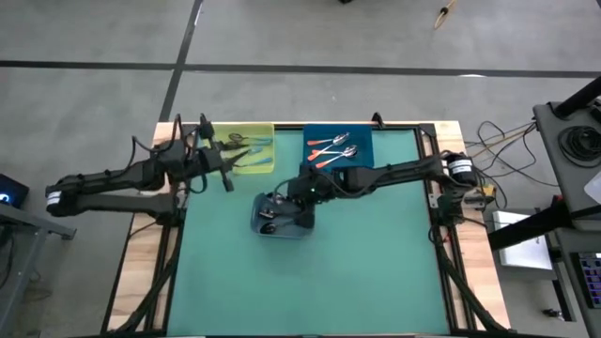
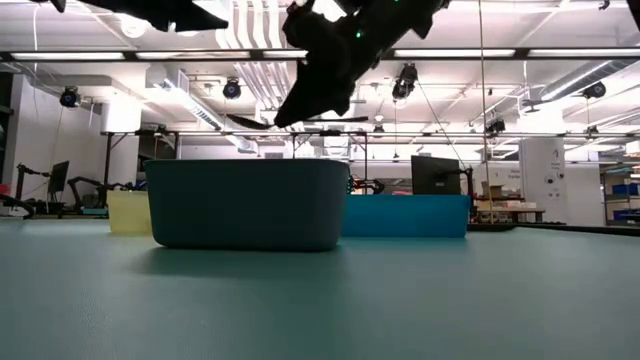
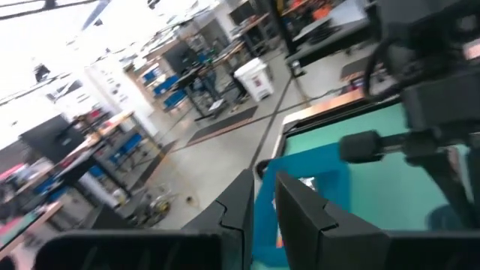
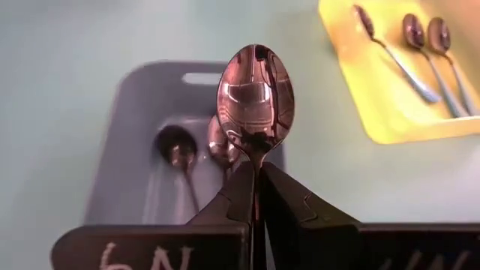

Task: Sort silverware by color (type)
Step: Put the black spoon into the gray bin

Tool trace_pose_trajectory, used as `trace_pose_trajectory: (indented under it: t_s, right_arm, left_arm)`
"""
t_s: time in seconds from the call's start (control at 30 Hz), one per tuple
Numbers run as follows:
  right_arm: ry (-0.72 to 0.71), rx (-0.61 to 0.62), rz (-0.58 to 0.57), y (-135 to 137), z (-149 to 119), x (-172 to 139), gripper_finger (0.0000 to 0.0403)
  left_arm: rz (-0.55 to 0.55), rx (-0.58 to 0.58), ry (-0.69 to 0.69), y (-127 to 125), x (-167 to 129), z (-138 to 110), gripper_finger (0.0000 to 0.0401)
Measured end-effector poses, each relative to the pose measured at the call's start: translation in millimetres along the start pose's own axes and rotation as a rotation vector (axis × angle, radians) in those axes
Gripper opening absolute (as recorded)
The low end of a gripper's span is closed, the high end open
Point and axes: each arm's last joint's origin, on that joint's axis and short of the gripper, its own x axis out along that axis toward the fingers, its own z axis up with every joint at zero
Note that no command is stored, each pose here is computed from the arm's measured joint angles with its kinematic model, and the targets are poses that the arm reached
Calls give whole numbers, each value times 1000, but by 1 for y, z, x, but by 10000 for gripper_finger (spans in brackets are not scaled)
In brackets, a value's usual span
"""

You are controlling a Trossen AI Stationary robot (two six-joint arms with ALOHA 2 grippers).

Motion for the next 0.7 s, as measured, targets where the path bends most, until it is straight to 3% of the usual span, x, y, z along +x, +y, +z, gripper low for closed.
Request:
trace_pose_trajectory:
  t_s: [0.5,0.7]
  right_arm:
    - [-74,-10,35,-9,-13,52,9]
    - [-90,22,122,-9,-20,70,9]
  left_arm:
    - [116,-5,55,24,14,-16,38]
    - [124,-5,59,26,20,-19,38]
